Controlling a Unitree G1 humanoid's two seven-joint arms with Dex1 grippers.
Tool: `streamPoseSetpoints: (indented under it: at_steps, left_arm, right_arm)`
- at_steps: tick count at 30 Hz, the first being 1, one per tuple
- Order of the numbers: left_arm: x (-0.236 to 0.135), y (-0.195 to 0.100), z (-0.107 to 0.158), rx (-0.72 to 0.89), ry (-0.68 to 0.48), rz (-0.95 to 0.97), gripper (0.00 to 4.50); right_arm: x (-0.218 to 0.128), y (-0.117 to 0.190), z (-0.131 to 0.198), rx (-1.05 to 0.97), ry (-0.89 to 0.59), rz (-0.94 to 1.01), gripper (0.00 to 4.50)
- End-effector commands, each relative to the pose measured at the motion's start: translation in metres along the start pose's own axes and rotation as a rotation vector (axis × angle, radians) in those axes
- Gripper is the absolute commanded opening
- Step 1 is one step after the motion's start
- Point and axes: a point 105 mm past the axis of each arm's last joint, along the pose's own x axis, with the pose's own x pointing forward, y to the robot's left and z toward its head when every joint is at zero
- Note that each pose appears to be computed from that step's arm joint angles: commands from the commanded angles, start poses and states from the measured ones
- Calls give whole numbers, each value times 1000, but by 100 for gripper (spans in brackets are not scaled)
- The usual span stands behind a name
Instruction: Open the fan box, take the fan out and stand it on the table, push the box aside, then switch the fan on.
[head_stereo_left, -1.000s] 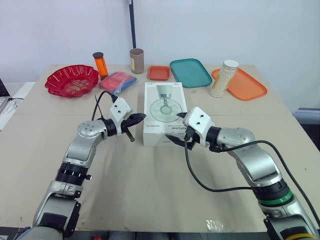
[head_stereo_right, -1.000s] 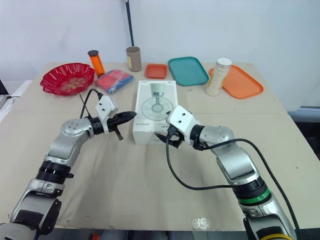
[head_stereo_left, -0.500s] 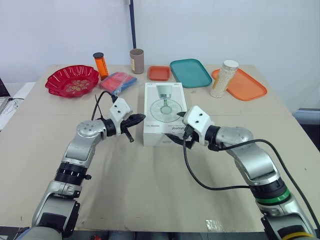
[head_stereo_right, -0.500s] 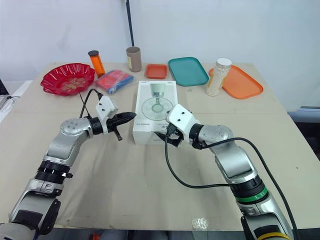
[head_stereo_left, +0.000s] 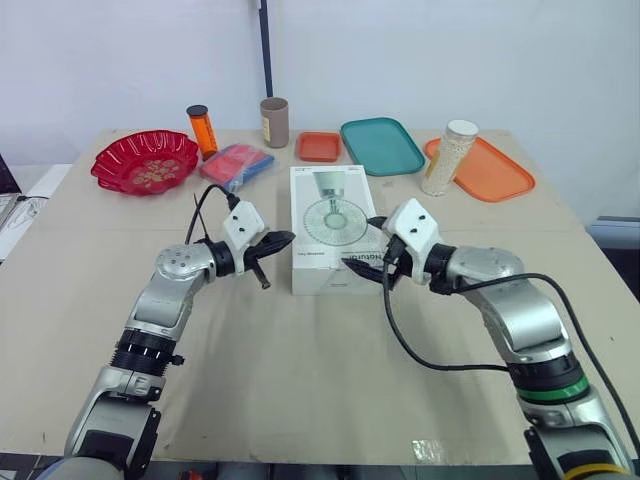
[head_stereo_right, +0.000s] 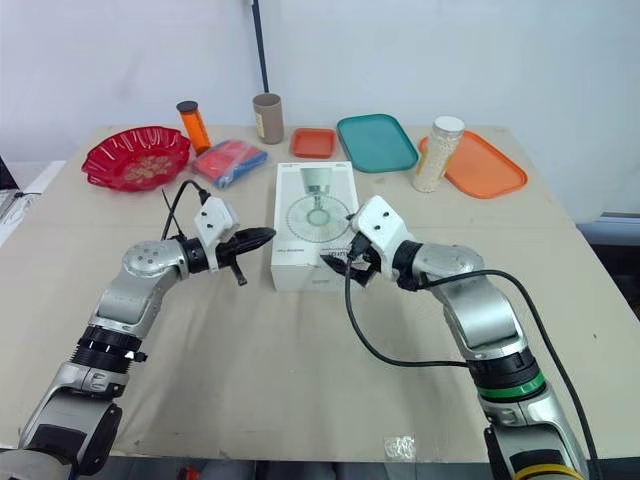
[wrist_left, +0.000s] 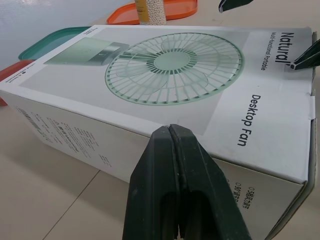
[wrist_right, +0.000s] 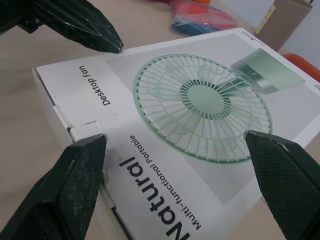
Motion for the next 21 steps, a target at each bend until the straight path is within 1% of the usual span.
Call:
streamPoseSetpoints:
  at_steps: [1,3,10,12,18,21]
  left_arm:
    - [5,-14,-12,-8,43,-59,7]
    - [5,-14,-12,-8,43,-56,7]
    - [6,-14,-12,-10,40,-52,7]
    - [5,-14,-12,-11,39,-50,7]
    - [5,-14,-14,-12,44,-52,7]
    - [5,-16,-18,-8,54,-52,7]
  right_arm:
    - [-5,6,17,-80,-53,35,450]
    - [-4,12,17,-99,-51,59,450]
    - [4,18,11,-111,-19,56,450]
    - [5,16,8,-116,-5,46,450]
    - [4,-2,3,-77,25,-28,450]
    - [2,1,5,-37,8,-6,450]
